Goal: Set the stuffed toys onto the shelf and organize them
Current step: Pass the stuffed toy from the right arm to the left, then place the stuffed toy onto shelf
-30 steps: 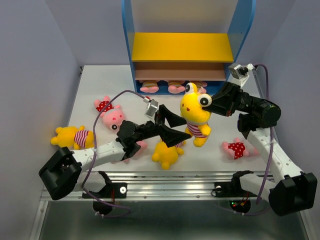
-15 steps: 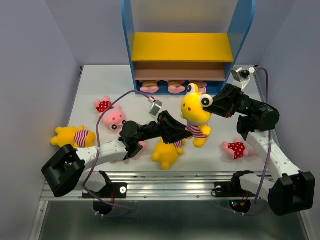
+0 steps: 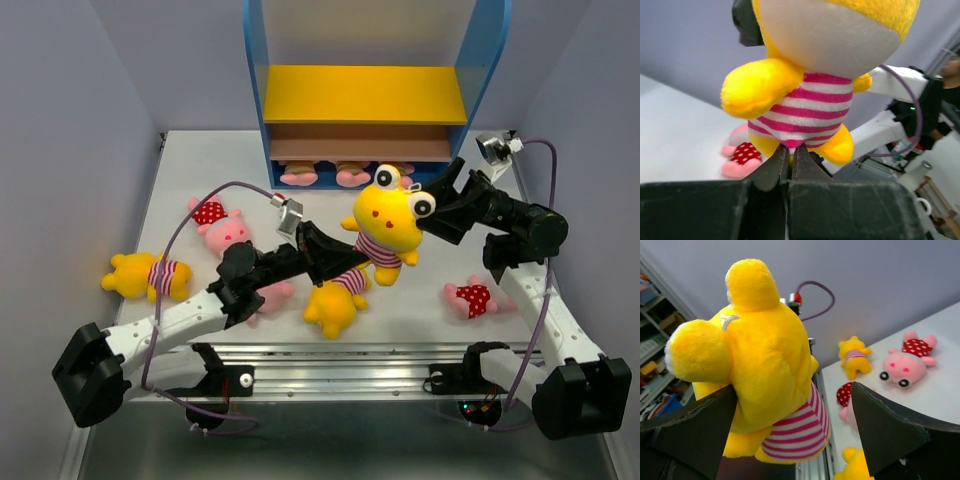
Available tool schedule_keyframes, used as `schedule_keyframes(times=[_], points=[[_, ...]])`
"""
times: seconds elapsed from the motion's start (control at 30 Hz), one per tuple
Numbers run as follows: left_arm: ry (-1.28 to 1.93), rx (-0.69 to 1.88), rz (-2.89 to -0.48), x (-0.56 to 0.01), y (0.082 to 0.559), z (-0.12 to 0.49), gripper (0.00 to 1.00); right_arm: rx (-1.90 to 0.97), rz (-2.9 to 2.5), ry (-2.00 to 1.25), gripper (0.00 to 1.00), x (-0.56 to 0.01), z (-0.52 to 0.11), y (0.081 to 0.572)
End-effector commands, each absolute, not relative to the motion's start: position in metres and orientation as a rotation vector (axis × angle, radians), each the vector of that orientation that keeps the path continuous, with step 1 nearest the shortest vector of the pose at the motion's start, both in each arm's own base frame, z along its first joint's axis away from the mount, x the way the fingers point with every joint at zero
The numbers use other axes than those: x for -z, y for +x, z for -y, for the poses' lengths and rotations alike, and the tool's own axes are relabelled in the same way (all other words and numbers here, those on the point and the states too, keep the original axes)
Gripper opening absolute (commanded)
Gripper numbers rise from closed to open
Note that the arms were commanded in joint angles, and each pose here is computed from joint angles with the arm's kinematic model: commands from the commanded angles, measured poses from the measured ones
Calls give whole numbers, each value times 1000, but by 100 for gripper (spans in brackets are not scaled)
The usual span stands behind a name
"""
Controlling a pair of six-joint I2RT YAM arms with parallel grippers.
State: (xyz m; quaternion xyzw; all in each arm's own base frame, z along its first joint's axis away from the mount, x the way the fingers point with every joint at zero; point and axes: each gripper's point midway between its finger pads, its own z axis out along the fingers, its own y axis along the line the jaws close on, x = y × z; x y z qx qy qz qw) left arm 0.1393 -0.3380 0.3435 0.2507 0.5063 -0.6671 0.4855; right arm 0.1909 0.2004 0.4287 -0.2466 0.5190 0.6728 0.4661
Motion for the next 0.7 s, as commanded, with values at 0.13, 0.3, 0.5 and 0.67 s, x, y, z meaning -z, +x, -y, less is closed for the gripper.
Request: schedule_keyframes(times=[0.13,0.3,0.5,0.67], points=[[495,1183,-1436,-329,199,285,0,-1383,-1470,-529,100,-391,-172,248],[447,1036,-1578,-310,228,250,0,-923,-1661,-449,100,-339,-139,299],[409,912,-1768,-277,267,237,0,-740,-1749,-466,100,-282,-121,301],[352,882,-1853,-259,294,231,0,-644,-1759,-488,100,-247,-110,296]])
